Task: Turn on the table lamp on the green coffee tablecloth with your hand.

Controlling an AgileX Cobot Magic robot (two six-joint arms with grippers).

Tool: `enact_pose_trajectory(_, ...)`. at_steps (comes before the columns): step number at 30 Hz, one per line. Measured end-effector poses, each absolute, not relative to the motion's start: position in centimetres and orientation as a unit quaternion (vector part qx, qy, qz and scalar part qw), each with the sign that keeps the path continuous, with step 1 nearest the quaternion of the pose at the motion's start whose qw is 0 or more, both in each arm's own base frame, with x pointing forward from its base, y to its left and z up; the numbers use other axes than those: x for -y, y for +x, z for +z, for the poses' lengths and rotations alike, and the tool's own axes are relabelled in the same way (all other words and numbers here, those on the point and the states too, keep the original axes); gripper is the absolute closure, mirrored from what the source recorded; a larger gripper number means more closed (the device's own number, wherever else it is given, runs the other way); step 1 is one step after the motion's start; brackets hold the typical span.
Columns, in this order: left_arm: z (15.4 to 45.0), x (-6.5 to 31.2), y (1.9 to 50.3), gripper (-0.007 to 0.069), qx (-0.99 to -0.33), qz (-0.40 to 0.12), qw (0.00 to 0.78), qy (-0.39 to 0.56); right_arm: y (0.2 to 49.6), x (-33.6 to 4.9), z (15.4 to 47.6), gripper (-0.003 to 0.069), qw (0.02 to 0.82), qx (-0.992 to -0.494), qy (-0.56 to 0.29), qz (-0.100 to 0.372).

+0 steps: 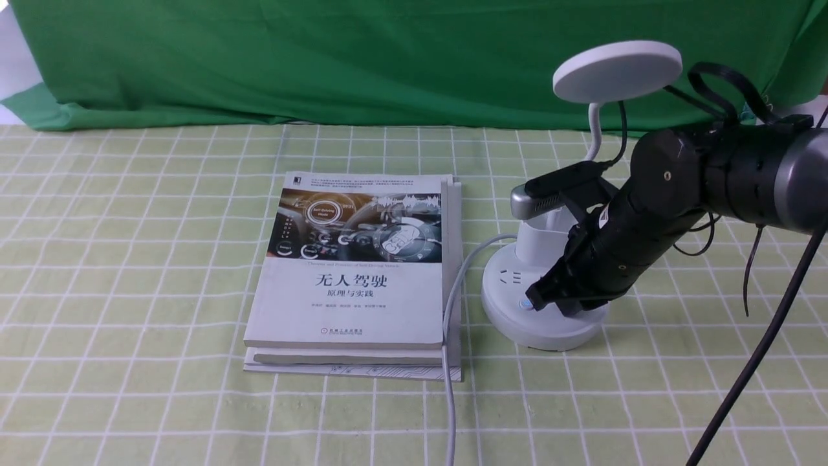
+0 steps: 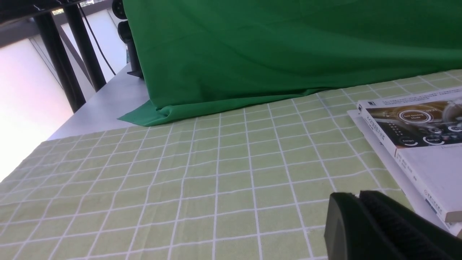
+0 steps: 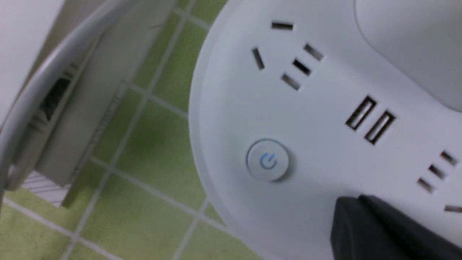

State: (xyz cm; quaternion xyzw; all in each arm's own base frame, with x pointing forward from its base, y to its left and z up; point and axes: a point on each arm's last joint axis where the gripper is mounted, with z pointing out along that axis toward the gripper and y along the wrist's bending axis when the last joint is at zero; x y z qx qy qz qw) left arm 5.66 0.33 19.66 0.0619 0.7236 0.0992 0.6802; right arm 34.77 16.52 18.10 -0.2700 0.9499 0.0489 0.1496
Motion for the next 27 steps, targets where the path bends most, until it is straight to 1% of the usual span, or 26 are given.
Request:
enact_pose_trajectory(3,19.7,-0.3,5.7,0.0602,-0.724,0.099,0.68,0.062,34.6,-16.4,18.6,0.0631,0.155,-0.949,-0.269,0.05)
enact_pose_trajectory(7,19.7,-0.3,5.7,0.0602,-0.724,0.099,0.68,0.062,34.1,-16.3,20.8,0.0631,0.182,-0.944,-0.268,0.056)
enact_pose_trajectory(10,19.7,-0.3,5.7,0.0602,-0.724,0.099,0.68,0.062,33.4,-16.0,22.4,0.0631,0.187,-0.943,-0.269,0.058)
enact_pose_trajectory(20,19.7,-0.3,5.7,0.0601,-0.724,0.099,0.68,0.062,30.3,-14.6,21.3,0.0631,0.136,-0.953,-0.266,0.053)
enact_pose_trajectory(25,19.7,-0.3,5.7,0.0601,-0.724,0.099,0.68,0.062,26.1,-13.0,22.4,0.0631,0.14,-0.958,-0.245,0.058)
enact_pose_trajectory(26,19.7,-0.3,5.7,0.0601,-0.724,0.099,0.68,0.062,25.9,-13.0,22.5,0.0631,0.141,-0.957,-0.245,0.058)
enact_pose_trajectory(27,19.7,-0.3,5.7,0.0601,-0.724,0.099,0.68,0.062,24.0,-12.6,23.3,0.0631,0.152,-0.958,-0.235,0.065)
